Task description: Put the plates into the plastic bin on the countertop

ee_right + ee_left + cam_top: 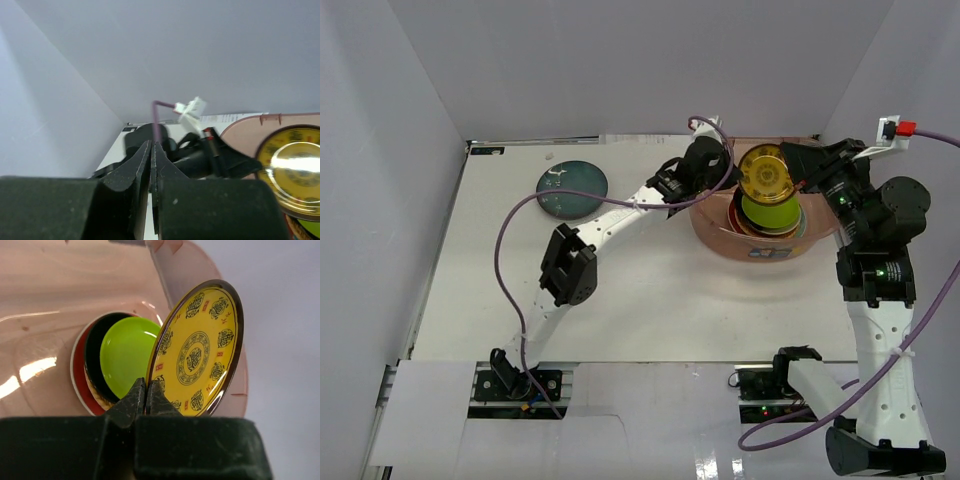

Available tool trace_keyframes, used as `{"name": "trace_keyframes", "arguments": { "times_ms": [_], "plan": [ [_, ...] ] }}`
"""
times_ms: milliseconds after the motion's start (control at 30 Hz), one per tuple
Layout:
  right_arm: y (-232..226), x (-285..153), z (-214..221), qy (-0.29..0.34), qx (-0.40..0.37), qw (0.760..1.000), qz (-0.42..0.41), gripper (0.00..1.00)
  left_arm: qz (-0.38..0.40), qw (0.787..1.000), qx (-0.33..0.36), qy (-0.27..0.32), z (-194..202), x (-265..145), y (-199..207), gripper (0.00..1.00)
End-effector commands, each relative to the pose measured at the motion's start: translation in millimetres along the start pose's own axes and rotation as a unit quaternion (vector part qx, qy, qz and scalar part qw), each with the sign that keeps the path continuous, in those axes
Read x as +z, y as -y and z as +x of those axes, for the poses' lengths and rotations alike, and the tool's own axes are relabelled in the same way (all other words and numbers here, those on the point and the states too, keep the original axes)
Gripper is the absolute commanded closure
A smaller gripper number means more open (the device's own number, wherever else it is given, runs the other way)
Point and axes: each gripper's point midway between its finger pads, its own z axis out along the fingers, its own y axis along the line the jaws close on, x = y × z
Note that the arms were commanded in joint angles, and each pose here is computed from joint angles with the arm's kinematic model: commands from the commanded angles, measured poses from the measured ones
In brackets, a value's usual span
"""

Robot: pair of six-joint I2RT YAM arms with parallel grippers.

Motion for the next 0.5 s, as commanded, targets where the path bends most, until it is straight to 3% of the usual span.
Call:
{"name": "trace_keyframes", "arguments": {
  "times_ms": [0, 200, 233, 333, 367, 467],
  "plan": [
    [-9.5, -6.0, 10.7, -0.014, -0.007, 1.0, -0.012, 0.92, 0.044, 0.999, -0.016, 0.029, -12.1, 11.4, 37.0, 1.0],
    [-16.7, -18.4, 8.7, -0.011, -0.031, 0.999, -0.007, 0.92, 0.035, 0.998, -0.031, 0.047, 2.5, 40.5, 19.0, 0.96],
    [-20.0, -20.2, 9.3, -0.013, -0.032, 0.999, -0.013, 0.92, 0.03, 0.998, -0.032, 0.05, 3.4, 44.2, 13.8, 0.83],
    [-19.8, -21.2, 14.5, -0.02, -0.031, 0.999, -0.016, 0.92, 0.028, 0.998, -0.038, 0.049, -2.3, 43.9, 7.2, 0.59],
    [-19.9, -22.4, 15.5, -0.021, -0.033, 0.999, -0.016, 0.92, 0.03, 0.998, -0.039, 0.05, -6.8, 41.3, 8.0, 0.43],
    [-14.9, -23.3, 24.8, -0.031, -0.033, 0.999, -0.013, 0.92, 0.044, 0.996, -0.029, 0.075, -48.9, 16.1, 17.8, 0.28]
  ]
}}
